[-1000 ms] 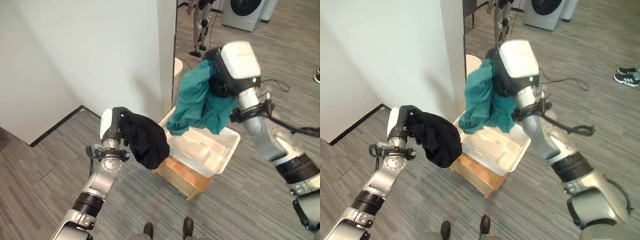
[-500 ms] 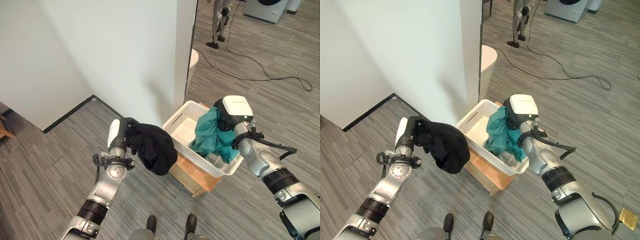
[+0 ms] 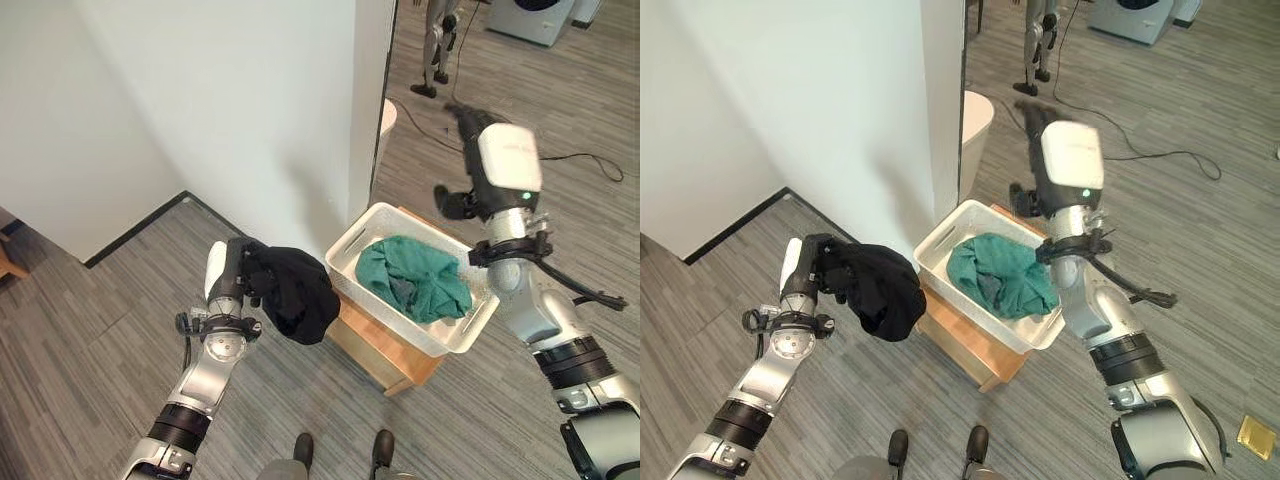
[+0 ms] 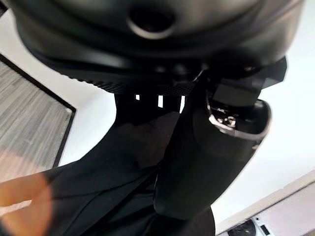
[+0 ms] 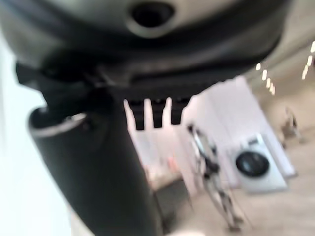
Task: Pick up bed clothes into laundry basket.
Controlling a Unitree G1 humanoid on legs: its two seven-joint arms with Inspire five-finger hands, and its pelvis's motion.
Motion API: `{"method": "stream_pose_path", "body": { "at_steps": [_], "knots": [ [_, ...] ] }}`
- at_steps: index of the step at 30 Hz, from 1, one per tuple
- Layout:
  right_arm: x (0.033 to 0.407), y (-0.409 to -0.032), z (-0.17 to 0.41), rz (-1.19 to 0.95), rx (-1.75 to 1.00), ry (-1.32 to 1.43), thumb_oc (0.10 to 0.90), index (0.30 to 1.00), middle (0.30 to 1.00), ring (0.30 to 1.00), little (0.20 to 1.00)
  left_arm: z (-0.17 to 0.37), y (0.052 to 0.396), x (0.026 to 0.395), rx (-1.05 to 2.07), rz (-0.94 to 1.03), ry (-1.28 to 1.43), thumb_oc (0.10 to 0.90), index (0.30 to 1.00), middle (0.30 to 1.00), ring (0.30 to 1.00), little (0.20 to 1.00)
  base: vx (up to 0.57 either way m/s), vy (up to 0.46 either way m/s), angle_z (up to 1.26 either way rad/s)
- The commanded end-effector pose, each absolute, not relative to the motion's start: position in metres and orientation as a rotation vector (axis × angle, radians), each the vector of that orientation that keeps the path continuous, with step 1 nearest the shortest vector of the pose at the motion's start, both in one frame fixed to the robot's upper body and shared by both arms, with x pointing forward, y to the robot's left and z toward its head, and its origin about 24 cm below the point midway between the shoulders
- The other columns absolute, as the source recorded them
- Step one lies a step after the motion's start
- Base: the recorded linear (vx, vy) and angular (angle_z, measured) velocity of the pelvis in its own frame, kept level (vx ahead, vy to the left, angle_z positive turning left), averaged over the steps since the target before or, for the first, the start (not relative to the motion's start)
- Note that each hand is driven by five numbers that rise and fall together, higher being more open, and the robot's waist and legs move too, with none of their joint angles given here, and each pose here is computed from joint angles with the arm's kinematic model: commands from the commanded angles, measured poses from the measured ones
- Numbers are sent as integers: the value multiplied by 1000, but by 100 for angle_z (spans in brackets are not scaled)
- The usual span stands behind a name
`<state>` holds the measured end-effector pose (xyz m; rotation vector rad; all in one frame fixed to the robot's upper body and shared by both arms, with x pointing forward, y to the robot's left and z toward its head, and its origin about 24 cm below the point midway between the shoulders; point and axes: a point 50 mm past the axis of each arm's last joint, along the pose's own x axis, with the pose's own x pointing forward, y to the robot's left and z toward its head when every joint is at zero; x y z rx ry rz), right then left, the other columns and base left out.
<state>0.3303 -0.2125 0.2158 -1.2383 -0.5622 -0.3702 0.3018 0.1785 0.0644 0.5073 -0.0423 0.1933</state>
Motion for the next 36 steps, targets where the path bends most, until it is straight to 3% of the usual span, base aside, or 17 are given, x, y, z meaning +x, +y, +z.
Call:
{"method": "stream_pose_path", "body": {
  "at_steps": [1,5,11,17,23,36],
  "knots": [
    [304,-217,251,-488,-1193,-790,800,900,900,900,900,159,157,319,517,193,-497,400,300,300,300,300,20,9,-11],
    [295,-223,242,-487,-1191,-770,800,900,900,900,900,172,148,318,508,160,-554,400,300,300,300,300,-14,7,-15],
    [284,-259,94,-201,-1380,-170,800,900,900,900,900,234,112,325,550,37,-787,400,300,300,300,300,-28,13,-25],
    [249,-265,23,-56,-1287,105,800,900,900,900,900,254,117,339,789,132,-843,400,300,300,300,300,-13,0,-10],
    [216,-270,-13,-69,-1109,283,800,900,900,900,900,246,148,366,1036,279,-708,400,300,300,300,300,1,22,-21],
    [189,-252,-44,-38,-935,388,800,900,900,900,900,225,139,390,1296,267,-600,400,300,300,300,300,-19,22,-24]
  ]
}}
